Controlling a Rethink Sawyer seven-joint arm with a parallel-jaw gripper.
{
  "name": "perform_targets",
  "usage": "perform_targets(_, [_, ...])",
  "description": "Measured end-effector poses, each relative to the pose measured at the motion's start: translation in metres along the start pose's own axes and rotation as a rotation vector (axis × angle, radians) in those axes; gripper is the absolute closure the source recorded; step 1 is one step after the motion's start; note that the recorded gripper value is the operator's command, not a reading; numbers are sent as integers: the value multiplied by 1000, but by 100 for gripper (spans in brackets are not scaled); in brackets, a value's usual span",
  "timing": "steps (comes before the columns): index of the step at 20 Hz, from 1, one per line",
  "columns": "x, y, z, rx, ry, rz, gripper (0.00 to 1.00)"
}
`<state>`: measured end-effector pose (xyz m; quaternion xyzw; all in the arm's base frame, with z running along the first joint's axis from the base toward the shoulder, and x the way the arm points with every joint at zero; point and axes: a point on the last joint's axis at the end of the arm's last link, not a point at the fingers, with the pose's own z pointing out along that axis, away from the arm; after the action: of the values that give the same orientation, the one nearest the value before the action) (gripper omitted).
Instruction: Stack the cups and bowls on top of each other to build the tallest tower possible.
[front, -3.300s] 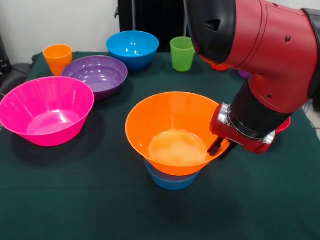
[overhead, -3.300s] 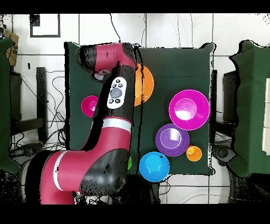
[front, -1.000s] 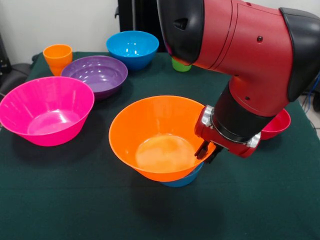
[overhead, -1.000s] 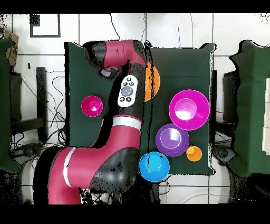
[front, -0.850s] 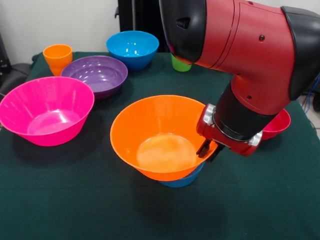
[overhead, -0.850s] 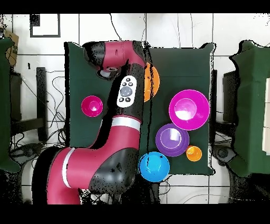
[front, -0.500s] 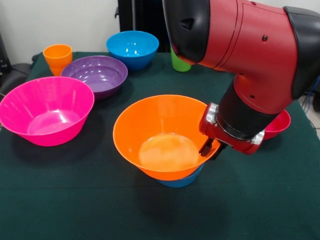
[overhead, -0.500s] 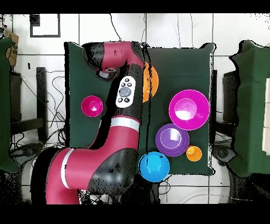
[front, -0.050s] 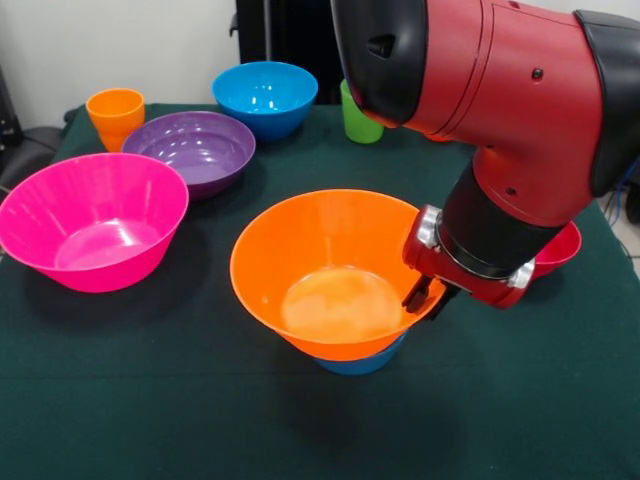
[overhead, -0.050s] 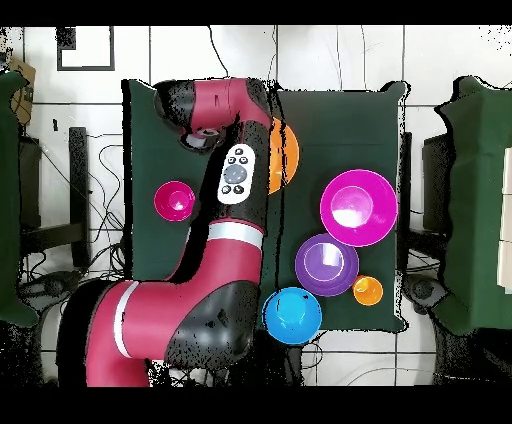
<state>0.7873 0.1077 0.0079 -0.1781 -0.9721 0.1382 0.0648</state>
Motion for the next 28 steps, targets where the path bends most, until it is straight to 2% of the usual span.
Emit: perform_targets(28, [4,9,-6,-11,-10,-10,100])
